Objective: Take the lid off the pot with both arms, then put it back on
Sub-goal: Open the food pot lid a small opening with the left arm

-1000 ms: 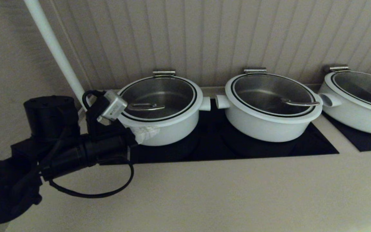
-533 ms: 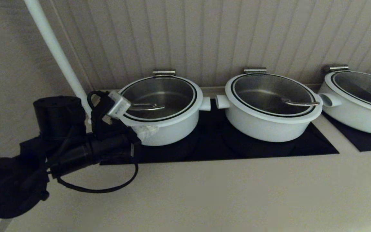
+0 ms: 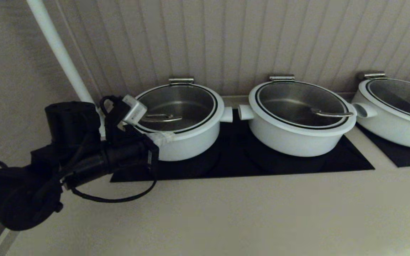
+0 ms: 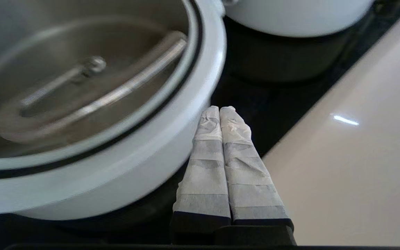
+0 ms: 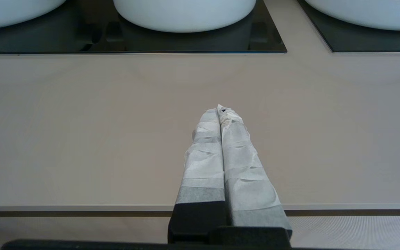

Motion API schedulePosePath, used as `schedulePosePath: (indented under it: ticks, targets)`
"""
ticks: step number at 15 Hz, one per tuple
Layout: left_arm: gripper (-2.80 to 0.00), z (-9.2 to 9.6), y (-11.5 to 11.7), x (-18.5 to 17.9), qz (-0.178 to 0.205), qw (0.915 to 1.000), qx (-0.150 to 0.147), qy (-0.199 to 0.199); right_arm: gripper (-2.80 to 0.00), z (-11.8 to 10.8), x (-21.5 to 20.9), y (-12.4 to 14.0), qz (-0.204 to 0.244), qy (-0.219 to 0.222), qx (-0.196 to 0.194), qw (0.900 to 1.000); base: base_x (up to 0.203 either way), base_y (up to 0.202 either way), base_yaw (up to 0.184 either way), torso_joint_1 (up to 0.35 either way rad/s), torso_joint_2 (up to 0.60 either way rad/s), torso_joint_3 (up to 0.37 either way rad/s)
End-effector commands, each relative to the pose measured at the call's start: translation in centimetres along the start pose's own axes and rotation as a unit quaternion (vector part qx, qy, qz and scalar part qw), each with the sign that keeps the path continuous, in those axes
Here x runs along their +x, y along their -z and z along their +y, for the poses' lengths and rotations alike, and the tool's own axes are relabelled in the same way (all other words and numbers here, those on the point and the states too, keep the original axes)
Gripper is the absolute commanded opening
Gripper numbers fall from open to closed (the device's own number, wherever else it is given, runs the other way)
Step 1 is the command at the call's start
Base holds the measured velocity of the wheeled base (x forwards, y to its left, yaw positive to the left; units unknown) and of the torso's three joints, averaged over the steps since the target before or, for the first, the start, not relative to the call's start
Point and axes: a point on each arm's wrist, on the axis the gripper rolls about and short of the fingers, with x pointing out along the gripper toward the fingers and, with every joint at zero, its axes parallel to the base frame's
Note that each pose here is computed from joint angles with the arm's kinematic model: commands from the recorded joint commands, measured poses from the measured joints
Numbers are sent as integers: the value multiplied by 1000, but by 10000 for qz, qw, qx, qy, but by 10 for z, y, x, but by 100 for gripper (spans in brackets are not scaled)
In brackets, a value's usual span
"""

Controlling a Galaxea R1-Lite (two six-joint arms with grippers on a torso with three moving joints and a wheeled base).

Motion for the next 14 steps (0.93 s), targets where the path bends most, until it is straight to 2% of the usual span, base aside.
schedulePosePath:
  ticks: [1,5,8,11,14]
  targets:
    - [-280,1,-2,3,-43,10000,18,-3,-280,0,0,0,8,-3,-3,10000,0,0,0,0,0,0]
    - [-280,2,-1,3,-31,10000,12,-24,-280,0,0,0,8,-3,-3,10000,0,0,0,0,0,0]
    - [-280,11,2,3,13,9999,-24,-163,-280,0,0,0,8,-3,-3,10000,0,0,0,0,0,0]
    - [-280,24,3,7,-398,9984,87,-405,-280,0,0,0,8,-3,-3,10000,0,0,0,0,0,0]
    - [-280,30,1,4,-511,9974,101,-507,-280,0,0,0,0,-3,-3,10000,0,0,0,0,0,0]
